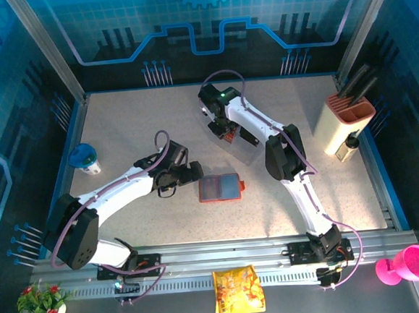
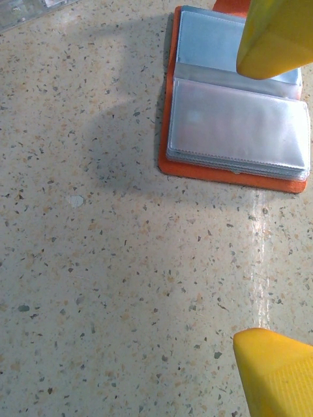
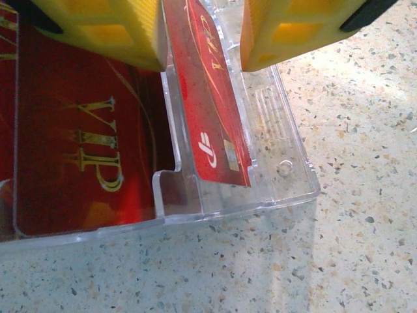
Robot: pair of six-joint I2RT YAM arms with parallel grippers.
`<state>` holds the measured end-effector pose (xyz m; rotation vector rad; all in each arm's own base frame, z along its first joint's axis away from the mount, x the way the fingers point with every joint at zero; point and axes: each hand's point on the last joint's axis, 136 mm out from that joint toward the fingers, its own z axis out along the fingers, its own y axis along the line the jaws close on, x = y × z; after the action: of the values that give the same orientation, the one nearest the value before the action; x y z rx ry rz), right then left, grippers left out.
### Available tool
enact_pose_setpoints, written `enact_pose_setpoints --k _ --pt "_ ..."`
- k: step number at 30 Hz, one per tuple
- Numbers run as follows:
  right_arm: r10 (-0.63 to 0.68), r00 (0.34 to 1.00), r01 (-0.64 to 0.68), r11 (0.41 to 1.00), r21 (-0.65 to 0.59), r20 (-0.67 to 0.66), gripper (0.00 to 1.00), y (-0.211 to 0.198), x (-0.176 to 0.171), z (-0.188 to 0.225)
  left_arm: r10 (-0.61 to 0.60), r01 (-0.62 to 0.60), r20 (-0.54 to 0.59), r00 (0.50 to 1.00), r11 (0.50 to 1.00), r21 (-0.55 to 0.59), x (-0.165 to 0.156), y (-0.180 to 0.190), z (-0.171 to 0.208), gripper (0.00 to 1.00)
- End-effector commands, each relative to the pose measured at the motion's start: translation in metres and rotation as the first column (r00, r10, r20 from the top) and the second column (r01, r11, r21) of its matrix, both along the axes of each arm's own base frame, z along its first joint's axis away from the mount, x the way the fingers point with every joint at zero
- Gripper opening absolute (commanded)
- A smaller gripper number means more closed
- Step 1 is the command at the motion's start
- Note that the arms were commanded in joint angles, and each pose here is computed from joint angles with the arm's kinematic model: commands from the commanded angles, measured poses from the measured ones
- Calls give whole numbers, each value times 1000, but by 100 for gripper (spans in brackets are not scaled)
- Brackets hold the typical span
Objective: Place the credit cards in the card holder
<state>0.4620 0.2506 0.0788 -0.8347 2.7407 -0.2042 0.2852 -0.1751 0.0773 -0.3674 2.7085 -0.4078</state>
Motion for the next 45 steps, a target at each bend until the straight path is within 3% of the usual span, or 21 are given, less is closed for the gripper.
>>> enact_pose_setpoints --k 1,9,18,29,38,45 --pt "18 999 -19 999 44 32 33 10 -1 25 11 -10 -17 1000 1000 13 -5 2 -4 99" --pt "20 999 -22 998 60 26 28 13 -1 27 10 -10 -20 1000 1000 14 -6 2 -4 99" --pt "36 999 -38 997 69 26 15 13 -1 30 10 -10 -21 1000 1000 8 -5 1 -4 99" --pt "102 992 -112 985 132 80 6 21 -4 66 6 -5 -19 1000 1000 7 -5 1 -3 99" --pt "63 993 -89 949 304 96 0 29 -30 123 -30 31 16 999 999 -26 -2 -7 4 99" --pt "-43 998 10 828 561 45 0 37 -63 146 -62 62 -4 998 998 1 -2 -8 1 99"
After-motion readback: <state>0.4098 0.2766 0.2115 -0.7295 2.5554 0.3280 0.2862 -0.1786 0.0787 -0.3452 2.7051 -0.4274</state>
